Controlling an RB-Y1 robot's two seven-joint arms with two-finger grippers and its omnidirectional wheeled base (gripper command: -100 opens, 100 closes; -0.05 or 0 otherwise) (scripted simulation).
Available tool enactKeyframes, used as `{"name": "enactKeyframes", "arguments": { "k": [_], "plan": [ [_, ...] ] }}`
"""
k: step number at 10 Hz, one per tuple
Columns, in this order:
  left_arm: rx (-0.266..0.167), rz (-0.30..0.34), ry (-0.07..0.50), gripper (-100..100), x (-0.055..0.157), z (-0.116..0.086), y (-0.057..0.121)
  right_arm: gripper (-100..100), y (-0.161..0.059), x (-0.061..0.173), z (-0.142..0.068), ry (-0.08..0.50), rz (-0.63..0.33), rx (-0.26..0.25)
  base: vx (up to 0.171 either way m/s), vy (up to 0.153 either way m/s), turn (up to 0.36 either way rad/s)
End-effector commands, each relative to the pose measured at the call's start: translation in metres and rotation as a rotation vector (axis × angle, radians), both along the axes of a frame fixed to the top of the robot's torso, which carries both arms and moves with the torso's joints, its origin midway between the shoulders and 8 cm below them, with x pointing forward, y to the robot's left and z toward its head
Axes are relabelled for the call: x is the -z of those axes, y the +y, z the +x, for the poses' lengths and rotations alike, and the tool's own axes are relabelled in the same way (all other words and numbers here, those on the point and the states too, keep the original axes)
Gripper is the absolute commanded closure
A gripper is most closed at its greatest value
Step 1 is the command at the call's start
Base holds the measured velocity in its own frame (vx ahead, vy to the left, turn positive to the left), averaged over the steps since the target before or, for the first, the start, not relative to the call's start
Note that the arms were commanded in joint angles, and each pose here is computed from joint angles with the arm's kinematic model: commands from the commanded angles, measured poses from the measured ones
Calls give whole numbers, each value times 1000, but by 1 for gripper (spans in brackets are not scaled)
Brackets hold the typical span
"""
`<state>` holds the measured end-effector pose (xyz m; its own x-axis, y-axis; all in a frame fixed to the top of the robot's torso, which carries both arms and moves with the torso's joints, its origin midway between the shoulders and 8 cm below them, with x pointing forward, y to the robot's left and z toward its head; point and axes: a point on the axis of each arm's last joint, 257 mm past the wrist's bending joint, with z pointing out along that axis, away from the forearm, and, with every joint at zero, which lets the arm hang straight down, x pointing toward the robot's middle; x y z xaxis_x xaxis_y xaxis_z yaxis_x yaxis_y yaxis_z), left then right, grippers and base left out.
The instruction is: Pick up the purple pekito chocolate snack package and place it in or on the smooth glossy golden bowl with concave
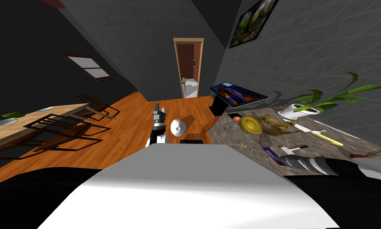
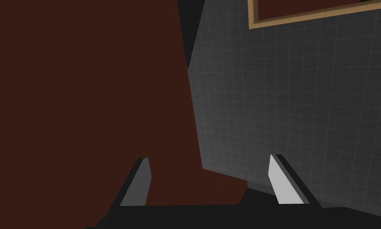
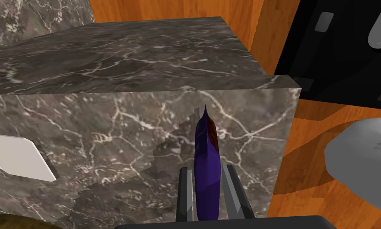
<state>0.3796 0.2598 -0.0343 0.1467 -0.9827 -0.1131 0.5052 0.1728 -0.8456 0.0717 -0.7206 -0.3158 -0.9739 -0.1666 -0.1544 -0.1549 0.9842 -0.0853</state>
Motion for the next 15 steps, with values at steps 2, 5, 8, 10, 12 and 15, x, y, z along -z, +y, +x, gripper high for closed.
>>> {"name": "enactKeyframes", "arguments": {
  "k": [2, 5, 8, 10, 12, 15],
  "plan": [
    [0, 0, 0, 0, 0, 0, 0, 100, -3, -7, 7, 0, -3, -9, -27, 30, -64],
    [0, 0, 0, 0, 0, 0, 0, 100, -3, -23, 16, 5, 5, -12, 48, -9, -8],
    [0, 0, 0, 0, 0, 0, 0, 100, -1, -46, 31, 11, 17, -17, 121, -23, -3],
    [0, 0, 0, 0, 0, 0, 0, 100, 0, -59, 41, 13, 24, -19, 107, -13, -1],
    [0, 0, 0, 0, 0, 0, 0, 100, 2, -69, 47, 16, 30, -20, 101, -6, -3],
    [0, 0, 0, 0, 0, 0, 0, 100, 7, -92, 62, 25, 42, -24, 108, -23, -14]
  ]
}}
